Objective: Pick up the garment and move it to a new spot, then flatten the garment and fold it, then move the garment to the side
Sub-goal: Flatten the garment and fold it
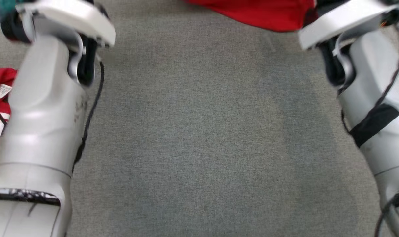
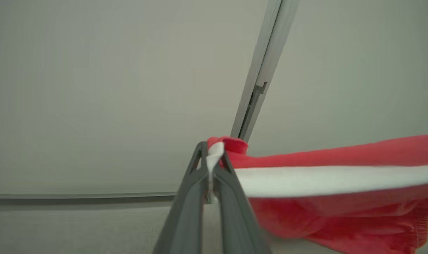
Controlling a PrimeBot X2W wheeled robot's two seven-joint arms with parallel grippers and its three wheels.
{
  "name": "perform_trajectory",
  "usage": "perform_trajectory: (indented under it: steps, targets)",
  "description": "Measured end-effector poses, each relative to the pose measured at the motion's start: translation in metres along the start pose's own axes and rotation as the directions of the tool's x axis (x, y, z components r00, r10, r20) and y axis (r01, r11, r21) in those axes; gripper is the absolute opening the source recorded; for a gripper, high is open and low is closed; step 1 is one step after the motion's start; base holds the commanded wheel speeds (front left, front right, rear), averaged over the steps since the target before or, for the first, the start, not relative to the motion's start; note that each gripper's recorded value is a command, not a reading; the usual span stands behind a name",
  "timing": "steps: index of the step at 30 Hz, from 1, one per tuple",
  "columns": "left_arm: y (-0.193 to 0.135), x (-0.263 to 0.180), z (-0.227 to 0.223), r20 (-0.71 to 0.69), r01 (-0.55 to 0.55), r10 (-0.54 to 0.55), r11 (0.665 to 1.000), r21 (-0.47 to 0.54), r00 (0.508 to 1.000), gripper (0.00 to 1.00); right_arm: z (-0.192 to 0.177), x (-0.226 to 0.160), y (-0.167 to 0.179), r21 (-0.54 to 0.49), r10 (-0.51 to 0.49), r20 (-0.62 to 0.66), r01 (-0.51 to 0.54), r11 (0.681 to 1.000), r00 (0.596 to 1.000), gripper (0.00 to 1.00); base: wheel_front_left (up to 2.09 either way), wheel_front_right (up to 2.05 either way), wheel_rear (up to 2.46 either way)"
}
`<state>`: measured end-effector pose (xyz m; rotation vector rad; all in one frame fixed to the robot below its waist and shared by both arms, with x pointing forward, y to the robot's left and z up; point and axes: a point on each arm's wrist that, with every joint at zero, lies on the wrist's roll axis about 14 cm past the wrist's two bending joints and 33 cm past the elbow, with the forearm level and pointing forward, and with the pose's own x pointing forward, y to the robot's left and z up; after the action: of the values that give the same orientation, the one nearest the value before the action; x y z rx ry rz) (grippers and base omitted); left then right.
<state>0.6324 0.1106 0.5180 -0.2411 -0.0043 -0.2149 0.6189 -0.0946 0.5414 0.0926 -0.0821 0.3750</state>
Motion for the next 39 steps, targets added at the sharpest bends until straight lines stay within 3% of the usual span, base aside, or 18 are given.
perform_trajectory:
  steps: [6, 13, 26, 39]
  targets:
    - [0.02, -0.032, -0.08, -0.19, -0.097, 0.08, 0.992, -0.082, 0.978, 0.0, -0.073, -0.027, 0.012, 0.08, -0.005, -0.182, 0.02, 0.997, 0.983, 0.0, 0.0, 0.0, 0.0]
    - [0.032, -0.06, -0.095, -0.203, -0.159, 0.129, 0.977, -0.139, 0.971, 0.0, -0.104, -0.064, 0.025, 0.16, 0.002, -0.239, 0.038, 0.986, 0.971, 0.0, 0.0, 0.0, 0.0]
    - [0.036, -0.174, -0.092, -0.164, -0.189, 0.169, 0.975, -0.119, 0.972, 0.0, -0.115, -0.184, 0.083, 0.281, 0.047, -0.27, 0.032, 0.959, 0.962, 0.0, 0.0, 0.0, 0.0]
    - [0.024, -0.275, -0.06, -0.153, -0.202, 0.187, 0.976, -0.087, 0.97, 0.0, -0.094, -0.275, 0.106, 0.289, 0.05, -0.279, 0.034, 0.957, 0.959, 0.0, 0.0, 0.0, 0.0]
